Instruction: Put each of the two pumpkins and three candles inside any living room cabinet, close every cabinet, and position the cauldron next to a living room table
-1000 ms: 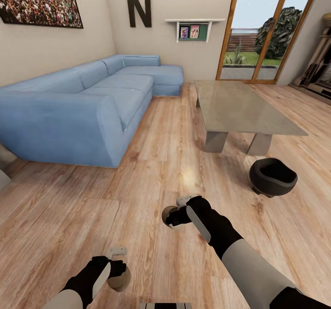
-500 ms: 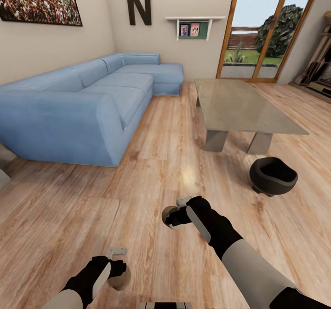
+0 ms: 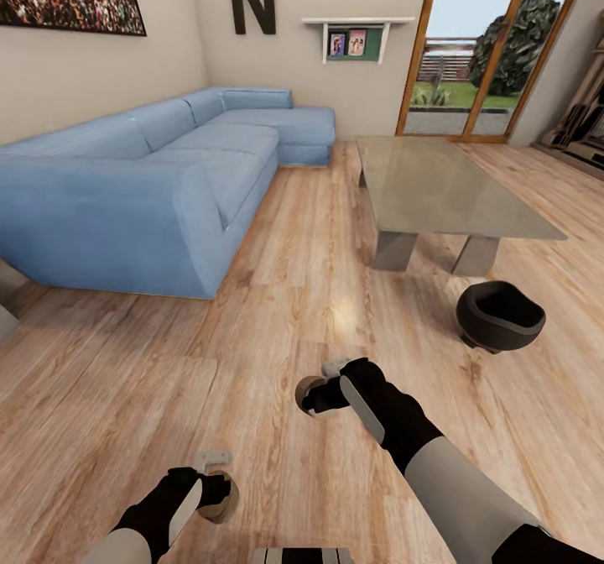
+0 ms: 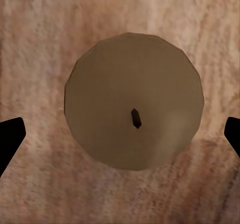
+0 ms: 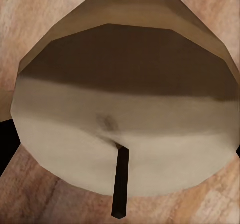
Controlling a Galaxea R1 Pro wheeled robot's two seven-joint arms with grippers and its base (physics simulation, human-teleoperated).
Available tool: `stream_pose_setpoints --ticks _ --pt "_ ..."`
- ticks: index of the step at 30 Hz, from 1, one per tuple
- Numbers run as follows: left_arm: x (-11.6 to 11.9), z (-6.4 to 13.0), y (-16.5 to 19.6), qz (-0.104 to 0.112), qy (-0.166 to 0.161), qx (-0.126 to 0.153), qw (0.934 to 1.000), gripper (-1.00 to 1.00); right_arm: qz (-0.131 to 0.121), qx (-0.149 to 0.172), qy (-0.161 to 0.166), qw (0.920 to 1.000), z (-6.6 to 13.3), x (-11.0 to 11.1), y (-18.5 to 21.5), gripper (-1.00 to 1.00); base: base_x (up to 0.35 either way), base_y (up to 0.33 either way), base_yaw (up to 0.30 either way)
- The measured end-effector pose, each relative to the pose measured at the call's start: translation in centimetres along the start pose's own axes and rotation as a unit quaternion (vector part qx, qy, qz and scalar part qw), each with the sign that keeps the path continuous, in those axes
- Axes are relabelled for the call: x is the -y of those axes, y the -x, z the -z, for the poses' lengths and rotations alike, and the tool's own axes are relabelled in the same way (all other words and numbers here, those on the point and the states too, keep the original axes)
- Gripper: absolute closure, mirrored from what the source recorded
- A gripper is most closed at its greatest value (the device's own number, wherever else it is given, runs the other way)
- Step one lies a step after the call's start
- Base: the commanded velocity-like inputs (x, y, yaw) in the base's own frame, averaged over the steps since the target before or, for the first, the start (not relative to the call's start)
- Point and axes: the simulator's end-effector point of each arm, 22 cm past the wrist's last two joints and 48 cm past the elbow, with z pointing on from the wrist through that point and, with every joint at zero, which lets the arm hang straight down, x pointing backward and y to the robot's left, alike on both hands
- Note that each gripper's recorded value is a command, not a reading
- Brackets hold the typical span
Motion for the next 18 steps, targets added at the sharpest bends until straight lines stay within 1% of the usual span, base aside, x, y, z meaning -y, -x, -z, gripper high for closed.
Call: stream_pose_setpoints --ticks 3,5,18 --pt "0.0 0.01 -0.03 0.0 0.0 0.0 1.0 -1.0 -0.001 0.0 0.002 1.0 0.02 -0.12 0.01 1.0 0.137 -0.034 0.0" --pt "0.01 0.0 -0.01 0.0 0.0 0.0 1.0 -1.0 0.002 0.0 -0.002 1.0 0.02 0.07 0.0 1.0 0.081 -0.027 0.0" --pt "0.0 -0.01 -0.01 0.0 0.0 0.0 1.0 -1.0 0.0 0.0 0.0 1.0 0.0 -0.03 0.01 1.0 0.008 -0.003 0.0"
